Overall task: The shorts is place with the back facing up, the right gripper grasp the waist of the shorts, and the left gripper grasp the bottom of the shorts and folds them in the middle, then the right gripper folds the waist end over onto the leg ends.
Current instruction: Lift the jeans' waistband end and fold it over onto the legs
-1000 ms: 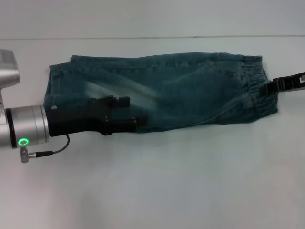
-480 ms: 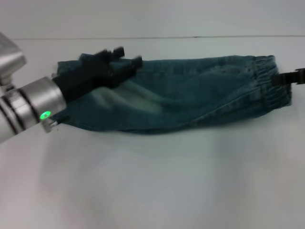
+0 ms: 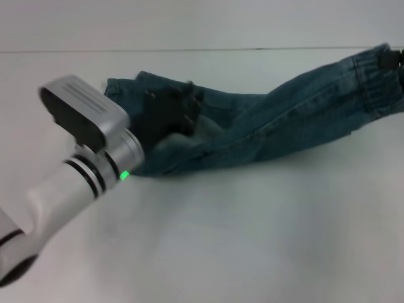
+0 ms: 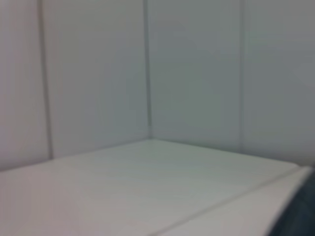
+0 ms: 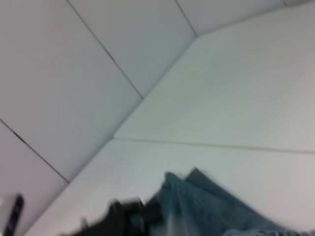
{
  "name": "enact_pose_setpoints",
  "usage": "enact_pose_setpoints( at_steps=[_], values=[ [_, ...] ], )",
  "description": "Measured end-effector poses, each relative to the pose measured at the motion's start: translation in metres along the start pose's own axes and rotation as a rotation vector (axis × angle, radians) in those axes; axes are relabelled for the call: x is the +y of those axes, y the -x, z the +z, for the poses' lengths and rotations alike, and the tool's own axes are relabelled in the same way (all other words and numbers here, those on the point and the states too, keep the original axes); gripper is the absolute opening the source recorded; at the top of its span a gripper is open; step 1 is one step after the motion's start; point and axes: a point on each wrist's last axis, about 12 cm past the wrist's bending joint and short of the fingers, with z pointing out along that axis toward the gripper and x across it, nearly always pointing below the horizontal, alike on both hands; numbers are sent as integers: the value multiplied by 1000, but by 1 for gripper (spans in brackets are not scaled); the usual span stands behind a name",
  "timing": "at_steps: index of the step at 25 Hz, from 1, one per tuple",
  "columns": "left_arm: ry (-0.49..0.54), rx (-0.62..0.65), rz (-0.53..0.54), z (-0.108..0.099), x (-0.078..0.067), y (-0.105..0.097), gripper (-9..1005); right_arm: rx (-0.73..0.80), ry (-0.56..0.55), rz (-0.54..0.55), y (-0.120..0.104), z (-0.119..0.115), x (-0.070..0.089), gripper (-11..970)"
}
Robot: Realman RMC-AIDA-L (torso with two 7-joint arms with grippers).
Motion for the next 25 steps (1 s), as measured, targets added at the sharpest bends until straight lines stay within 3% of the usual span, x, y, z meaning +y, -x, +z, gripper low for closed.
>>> enact_pose_setpoints(
  at_steps=[9,19,25],
  values=[
    [-178,62,-30,5,-50,-8,-5,-3,66,-76,33,20,18,94],
    [-383,36,-107,15,-114,7,0,41,131,-163,61,56,43,86],
    [-424,65,-116,14,-135,6,8,70,129,-178,62,69,46,82]
  ],
)
